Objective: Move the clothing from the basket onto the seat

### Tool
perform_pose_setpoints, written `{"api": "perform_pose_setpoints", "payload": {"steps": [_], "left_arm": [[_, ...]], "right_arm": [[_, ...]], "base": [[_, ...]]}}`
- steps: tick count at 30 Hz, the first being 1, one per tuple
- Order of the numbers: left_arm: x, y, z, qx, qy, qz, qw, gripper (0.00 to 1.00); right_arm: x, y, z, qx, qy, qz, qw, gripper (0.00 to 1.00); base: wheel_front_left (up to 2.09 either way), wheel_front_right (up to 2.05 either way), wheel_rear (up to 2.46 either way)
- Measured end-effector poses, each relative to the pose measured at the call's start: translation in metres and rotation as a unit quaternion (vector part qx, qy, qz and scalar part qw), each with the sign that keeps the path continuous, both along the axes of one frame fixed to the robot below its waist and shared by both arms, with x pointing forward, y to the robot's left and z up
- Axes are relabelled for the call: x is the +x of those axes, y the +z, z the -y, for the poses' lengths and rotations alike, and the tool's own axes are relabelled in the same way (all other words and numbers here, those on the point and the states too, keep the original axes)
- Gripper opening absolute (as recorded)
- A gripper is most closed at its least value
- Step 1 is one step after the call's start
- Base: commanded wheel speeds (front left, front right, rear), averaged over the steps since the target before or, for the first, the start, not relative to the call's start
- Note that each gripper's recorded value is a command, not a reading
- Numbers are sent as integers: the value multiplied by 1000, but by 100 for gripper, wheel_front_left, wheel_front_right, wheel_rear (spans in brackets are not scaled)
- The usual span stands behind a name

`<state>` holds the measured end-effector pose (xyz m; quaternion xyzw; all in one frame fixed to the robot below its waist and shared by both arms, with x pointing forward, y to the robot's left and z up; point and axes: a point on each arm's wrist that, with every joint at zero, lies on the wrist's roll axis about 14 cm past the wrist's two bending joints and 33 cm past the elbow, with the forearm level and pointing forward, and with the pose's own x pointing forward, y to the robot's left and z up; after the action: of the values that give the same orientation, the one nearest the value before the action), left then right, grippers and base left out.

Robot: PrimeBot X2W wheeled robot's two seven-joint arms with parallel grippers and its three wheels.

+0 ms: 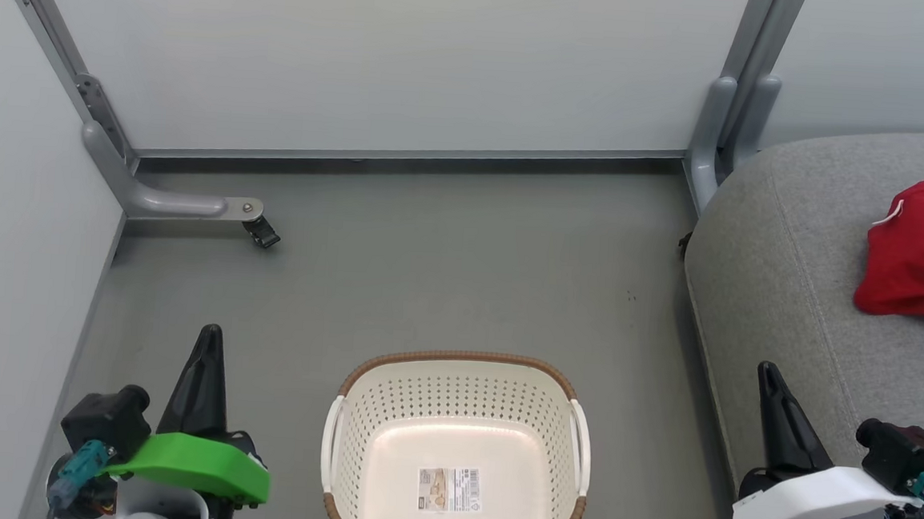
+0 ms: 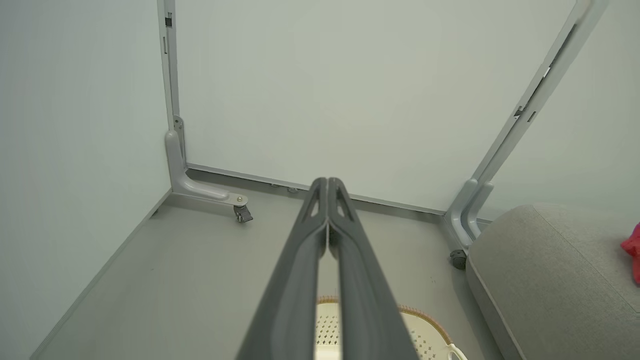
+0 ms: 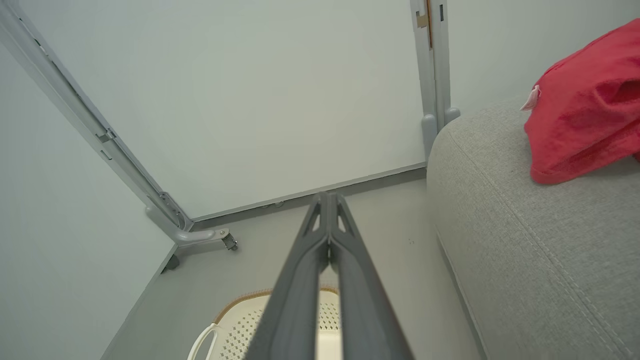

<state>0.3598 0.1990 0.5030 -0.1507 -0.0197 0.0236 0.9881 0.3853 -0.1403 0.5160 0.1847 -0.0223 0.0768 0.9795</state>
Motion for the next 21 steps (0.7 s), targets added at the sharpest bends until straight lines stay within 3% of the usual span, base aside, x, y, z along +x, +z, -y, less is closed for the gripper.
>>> {"api": "perform_pose_setpoints", "payload": {"steps": [21], "left_arm": [[4,-8,-9,-172,15,-21,985,0]], "right_arm": [[3,-8,16,160,-21,-42,986,0]], "base": [[0,0,0]]}}
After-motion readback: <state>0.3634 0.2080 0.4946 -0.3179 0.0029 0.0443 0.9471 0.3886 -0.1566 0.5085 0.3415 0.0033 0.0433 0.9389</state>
